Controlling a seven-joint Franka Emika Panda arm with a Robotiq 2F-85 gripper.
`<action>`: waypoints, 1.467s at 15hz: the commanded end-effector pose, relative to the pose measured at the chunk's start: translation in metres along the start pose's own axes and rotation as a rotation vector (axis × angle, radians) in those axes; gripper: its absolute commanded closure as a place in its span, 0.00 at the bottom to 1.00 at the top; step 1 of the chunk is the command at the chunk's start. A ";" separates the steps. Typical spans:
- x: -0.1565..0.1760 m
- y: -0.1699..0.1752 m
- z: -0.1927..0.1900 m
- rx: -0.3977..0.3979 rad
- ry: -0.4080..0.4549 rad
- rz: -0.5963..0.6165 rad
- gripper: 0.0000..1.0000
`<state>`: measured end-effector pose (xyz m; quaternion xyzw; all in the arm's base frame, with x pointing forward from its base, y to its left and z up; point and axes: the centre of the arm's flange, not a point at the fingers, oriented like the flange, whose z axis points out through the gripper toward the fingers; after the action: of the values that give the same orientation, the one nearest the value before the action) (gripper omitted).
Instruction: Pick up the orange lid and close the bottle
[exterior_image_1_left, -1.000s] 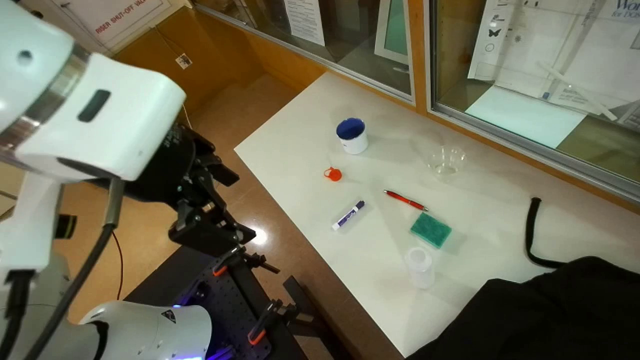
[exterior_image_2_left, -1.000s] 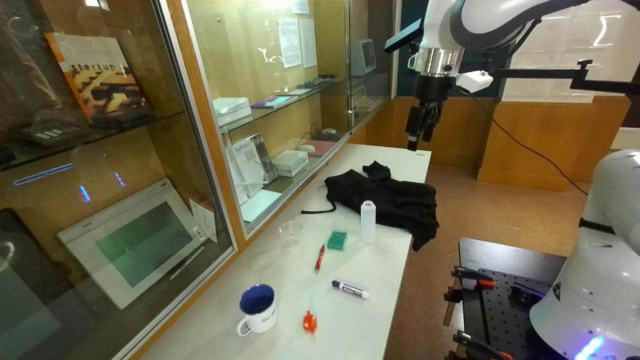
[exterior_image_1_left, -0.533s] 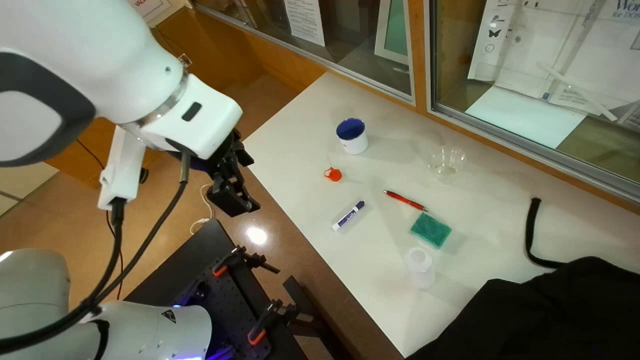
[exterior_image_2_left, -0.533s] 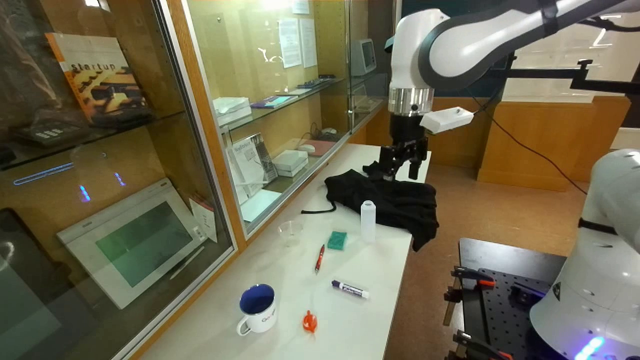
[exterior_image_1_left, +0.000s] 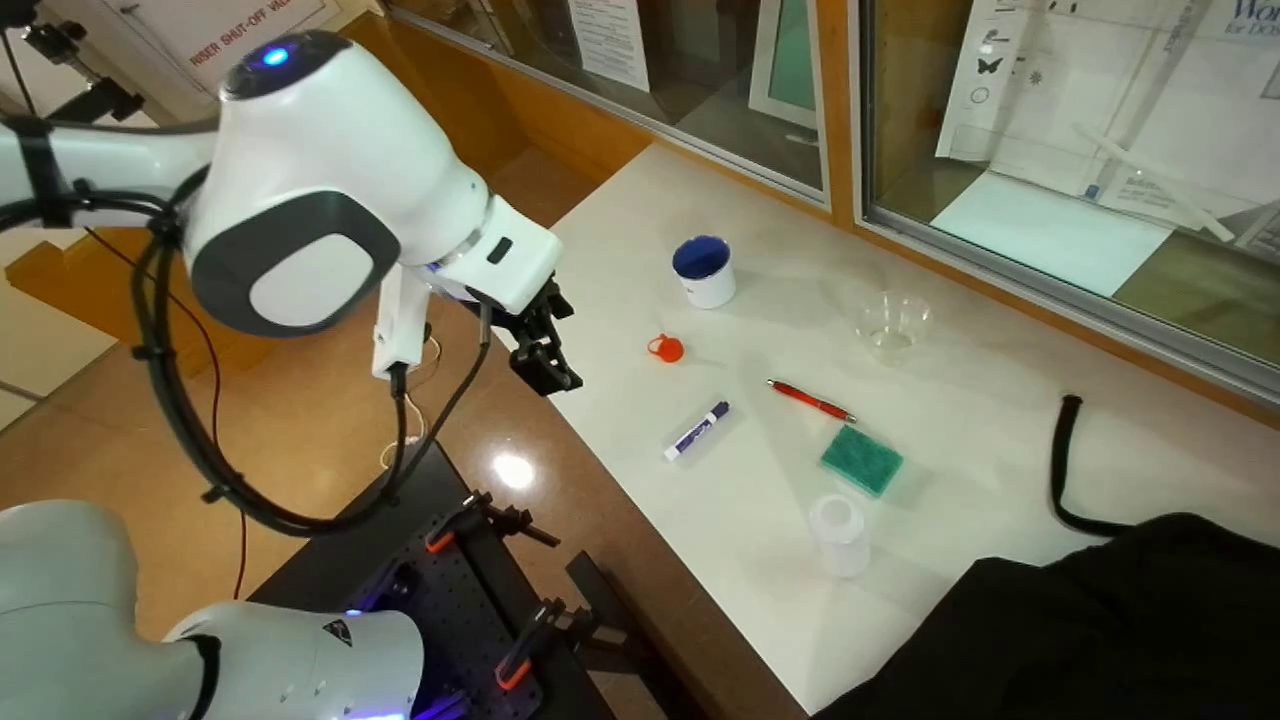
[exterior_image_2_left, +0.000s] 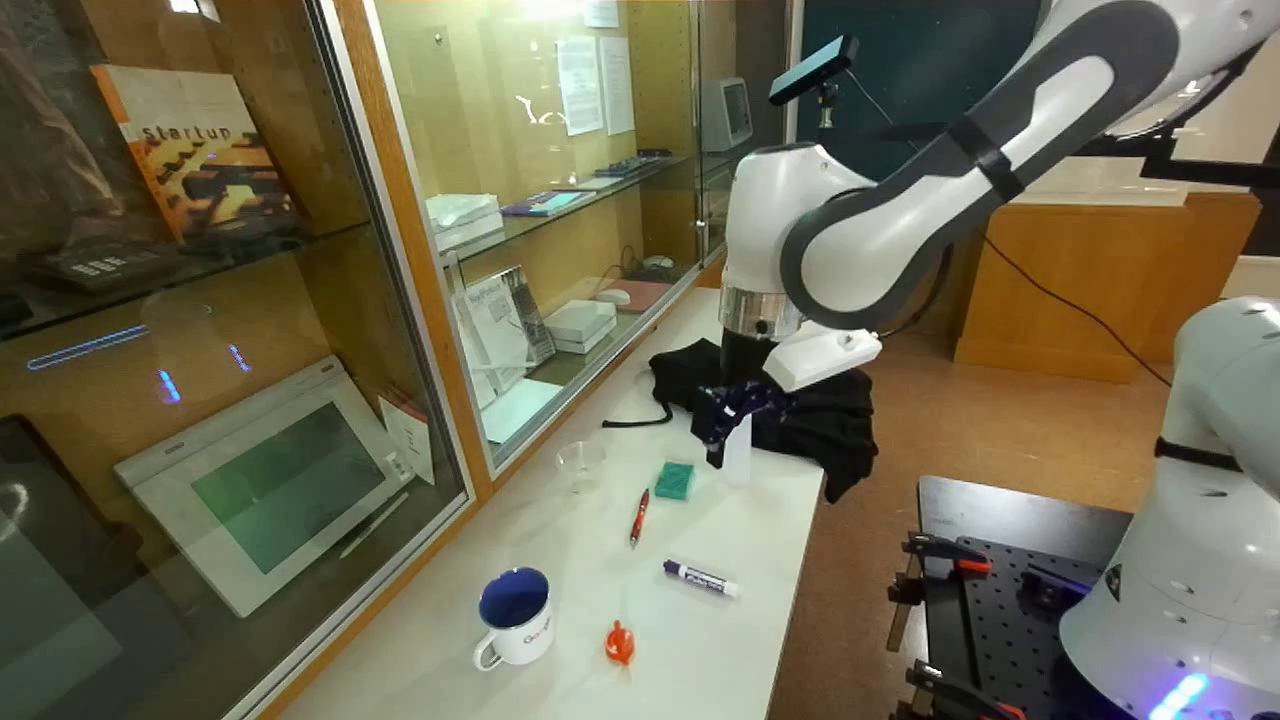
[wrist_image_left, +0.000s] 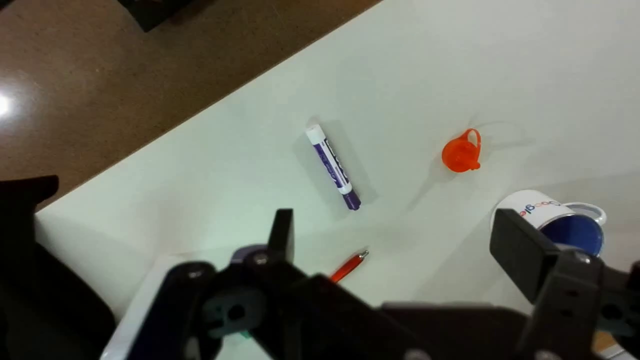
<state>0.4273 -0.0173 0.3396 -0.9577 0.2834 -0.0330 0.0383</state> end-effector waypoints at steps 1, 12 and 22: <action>0.008 -0.022 0.032 0.030 0.047 0.005 0.00; 0.016 -0.040 0.082 0.004 0.023 0.207 0.00; 0.033 -0.103 0.183 -0.056 0.013 0.302 0.00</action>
<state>0.4968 0.0528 0.1891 -0.9060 0.4224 -0.0208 0.0174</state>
